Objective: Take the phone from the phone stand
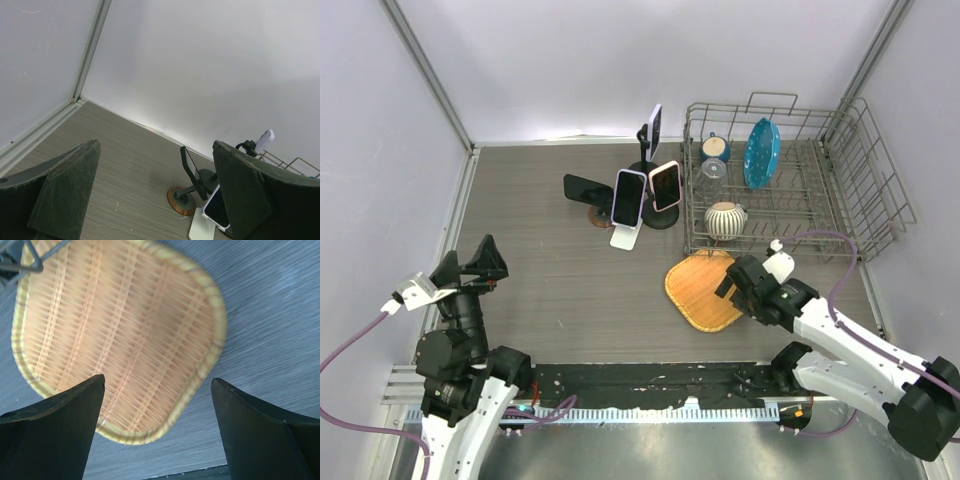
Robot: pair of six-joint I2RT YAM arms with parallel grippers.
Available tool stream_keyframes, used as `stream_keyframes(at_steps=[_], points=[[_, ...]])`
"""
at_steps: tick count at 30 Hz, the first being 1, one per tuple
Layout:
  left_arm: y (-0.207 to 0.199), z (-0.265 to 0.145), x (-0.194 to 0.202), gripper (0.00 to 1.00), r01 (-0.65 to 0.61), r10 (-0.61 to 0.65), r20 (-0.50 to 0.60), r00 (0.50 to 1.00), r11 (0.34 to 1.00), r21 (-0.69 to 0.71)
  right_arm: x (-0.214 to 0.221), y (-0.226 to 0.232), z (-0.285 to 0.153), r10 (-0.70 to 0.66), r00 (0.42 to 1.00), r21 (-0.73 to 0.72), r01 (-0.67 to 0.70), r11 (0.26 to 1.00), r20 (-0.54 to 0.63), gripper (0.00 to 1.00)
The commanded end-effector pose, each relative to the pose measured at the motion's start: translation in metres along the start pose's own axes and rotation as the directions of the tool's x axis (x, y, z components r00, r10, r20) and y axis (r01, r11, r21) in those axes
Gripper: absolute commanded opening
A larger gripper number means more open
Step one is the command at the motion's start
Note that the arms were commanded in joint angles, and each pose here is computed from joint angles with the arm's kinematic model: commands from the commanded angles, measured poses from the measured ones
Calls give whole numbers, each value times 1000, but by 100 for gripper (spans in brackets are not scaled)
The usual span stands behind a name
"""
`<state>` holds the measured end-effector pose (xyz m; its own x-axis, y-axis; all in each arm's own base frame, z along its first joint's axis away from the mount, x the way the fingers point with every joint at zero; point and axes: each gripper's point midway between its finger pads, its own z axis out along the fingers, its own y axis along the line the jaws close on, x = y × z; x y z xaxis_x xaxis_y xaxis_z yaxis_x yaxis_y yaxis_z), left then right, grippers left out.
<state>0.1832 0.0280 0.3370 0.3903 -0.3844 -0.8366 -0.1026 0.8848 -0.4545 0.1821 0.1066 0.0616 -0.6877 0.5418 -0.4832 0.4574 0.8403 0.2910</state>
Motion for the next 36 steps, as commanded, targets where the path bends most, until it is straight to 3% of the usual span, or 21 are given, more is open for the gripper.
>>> stream_keyframes(at_steps=[1, 9, 12, 13, 16, 23, 25, 32, 36], points=[[-3, -10, -26, 100, 40, -43, 69, 997, 999, 36, -32, -24, -3, 4, 985, 89, -20, 996, 171, 93], [-4, -9, -24, 100, 38, -40, 65, 997, 999, 38, -72, -26, 0, -70, 947, 105, 39, 994, 313, 95], [-3, -10, -25, 100, 37, -39, 66, 997, 999, 36, -80, -29, 14, -103, 953, 112, 74, 991, 286, 96], [-4, -10, -25, 100, 38, -40, 67, 997, 999, 37, -78, -17, 19, -98, 962, 43, 89, 995, 254, 96], [-3, -9, -24, 100, 35, -37, 65, 997, 999, 36, -72, -14, 30, -124, 971, 15, 124, 992, 203, 96], [-4, -9, -25, 100, 35, -37, 67, 997, 999, 40, -13, 13, 34, -168, 986, -215, 162, 963, -9, 91], [-4, -9, -24, 100, 33, -35, 64, 997, 999, 39, -3, 27, 27, -153, 988, -279, 142, 950, -16, 91], [-5, -9, -25, 100, 34, -37, 66, 997, 999, 43, 59, 94, -13, -293, 955, -436, 247, 865, -41, 91], [-4, -9, -24, 100, 32, -35, 65, 997, 999, 41, 97, 125, -38, -418, 908, -488, 350, 799, -33, 91]])
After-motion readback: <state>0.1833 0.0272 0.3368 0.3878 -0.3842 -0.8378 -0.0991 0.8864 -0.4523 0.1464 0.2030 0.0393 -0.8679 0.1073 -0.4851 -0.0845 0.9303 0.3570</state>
